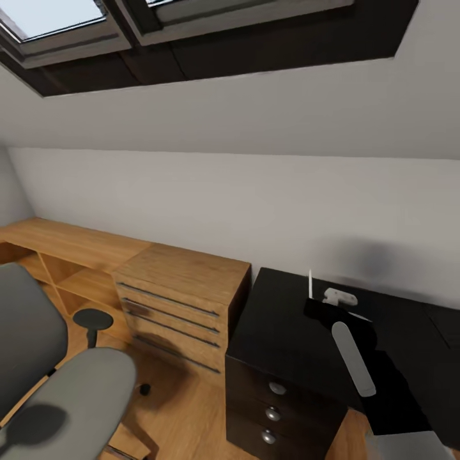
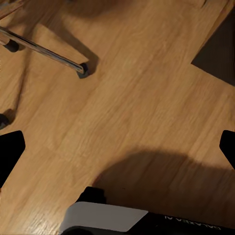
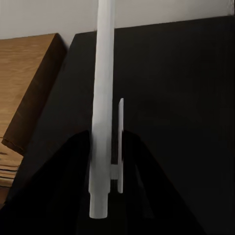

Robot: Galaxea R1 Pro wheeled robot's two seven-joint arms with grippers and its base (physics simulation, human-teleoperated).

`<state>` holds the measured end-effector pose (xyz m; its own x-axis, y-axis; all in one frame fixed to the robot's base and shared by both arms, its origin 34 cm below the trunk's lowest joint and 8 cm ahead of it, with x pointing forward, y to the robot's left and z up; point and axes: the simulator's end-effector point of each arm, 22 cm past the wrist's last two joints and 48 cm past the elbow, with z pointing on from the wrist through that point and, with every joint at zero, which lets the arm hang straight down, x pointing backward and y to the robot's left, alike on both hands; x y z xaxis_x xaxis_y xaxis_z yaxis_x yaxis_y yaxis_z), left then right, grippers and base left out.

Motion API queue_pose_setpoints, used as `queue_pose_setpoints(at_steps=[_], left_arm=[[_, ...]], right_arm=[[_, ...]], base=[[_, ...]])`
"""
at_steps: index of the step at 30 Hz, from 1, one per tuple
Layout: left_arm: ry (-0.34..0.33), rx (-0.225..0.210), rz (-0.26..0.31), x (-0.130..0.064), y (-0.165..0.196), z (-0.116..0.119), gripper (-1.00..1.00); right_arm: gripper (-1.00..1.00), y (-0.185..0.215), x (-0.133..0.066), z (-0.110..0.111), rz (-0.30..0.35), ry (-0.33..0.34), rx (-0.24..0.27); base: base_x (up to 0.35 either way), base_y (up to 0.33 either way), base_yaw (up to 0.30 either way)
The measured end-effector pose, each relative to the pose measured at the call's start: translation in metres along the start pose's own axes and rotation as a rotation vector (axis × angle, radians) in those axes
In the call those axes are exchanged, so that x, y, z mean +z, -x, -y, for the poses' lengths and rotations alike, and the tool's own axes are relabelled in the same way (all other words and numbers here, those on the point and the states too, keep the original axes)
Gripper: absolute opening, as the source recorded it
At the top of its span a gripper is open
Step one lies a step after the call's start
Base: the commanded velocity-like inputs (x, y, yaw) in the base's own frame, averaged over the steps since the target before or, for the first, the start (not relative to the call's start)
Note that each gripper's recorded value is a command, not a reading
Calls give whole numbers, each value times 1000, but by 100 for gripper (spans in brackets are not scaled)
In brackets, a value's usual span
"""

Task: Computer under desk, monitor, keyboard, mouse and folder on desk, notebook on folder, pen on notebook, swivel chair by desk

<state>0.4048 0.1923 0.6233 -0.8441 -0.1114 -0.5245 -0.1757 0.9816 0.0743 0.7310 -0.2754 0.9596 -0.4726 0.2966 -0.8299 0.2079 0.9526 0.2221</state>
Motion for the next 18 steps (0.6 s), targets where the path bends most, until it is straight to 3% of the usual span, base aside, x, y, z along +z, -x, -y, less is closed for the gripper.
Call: queue_pose_setpoints(at_steps=[10, 18], left_arm=[[59, -5, 56, 10, 5, -39, 100], [73, -7, 60, 11, 6, -48, 100]], right_arm=[[-100, 0, 1, 2, -1, -3, 7], [-100, 0, 1, 2, -1, -2, 7]], base=[[-283, 0, -299], [-311, -21, -299]])
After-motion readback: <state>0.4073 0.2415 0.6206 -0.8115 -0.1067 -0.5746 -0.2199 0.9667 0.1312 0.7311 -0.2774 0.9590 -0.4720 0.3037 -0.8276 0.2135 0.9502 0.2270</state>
